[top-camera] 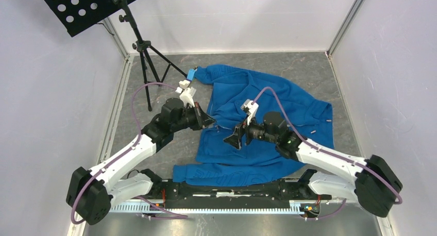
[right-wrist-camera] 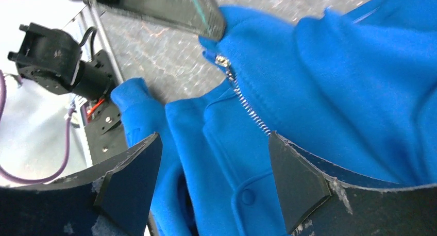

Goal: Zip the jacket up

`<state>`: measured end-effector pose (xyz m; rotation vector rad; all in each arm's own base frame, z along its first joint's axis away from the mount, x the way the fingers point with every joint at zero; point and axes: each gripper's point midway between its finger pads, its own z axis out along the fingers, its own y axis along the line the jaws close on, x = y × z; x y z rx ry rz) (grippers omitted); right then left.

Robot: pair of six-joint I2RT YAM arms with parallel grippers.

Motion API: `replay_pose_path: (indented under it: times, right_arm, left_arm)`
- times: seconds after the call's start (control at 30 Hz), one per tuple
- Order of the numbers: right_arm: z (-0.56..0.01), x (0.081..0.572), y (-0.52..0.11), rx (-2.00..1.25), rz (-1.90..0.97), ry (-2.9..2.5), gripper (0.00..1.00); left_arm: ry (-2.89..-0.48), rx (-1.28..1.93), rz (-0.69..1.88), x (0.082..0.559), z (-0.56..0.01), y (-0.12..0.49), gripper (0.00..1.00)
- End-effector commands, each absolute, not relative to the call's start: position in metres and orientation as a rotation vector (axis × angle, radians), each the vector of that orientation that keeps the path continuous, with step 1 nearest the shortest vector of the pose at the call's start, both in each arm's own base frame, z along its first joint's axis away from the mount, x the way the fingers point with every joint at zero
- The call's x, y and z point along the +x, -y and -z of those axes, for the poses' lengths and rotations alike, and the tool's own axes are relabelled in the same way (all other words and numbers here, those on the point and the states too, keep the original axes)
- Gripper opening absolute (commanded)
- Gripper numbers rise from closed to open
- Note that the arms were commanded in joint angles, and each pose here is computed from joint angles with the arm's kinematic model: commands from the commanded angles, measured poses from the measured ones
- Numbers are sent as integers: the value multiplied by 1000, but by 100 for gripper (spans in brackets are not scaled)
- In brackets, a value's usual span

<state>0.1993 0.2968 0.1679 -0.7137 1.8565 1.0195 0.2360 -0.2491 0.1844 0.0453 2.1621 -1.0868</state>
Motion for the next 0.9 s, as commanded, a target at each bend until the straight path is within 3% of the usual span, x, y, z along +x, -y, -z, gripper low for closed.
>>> replay_pose_path:
  times: [0.0, 0.4, 0.87]
  right_arm:
    - [-169, 191, -321, -669, -1215, -1802, 80]
    - [-168, 208, -343, -441, -1391, -1765, 66]
    - [-166, 240, -362, -347, -1386, -1745, 68]
  left_arm:
    - [-2074, 158, 1189, 238, -213, 261, 2]
    - [-2094, 142, 1251, 240, -198, 257, 2]
    - [-2118, 78, 1436, 241, -193, 256, 2]
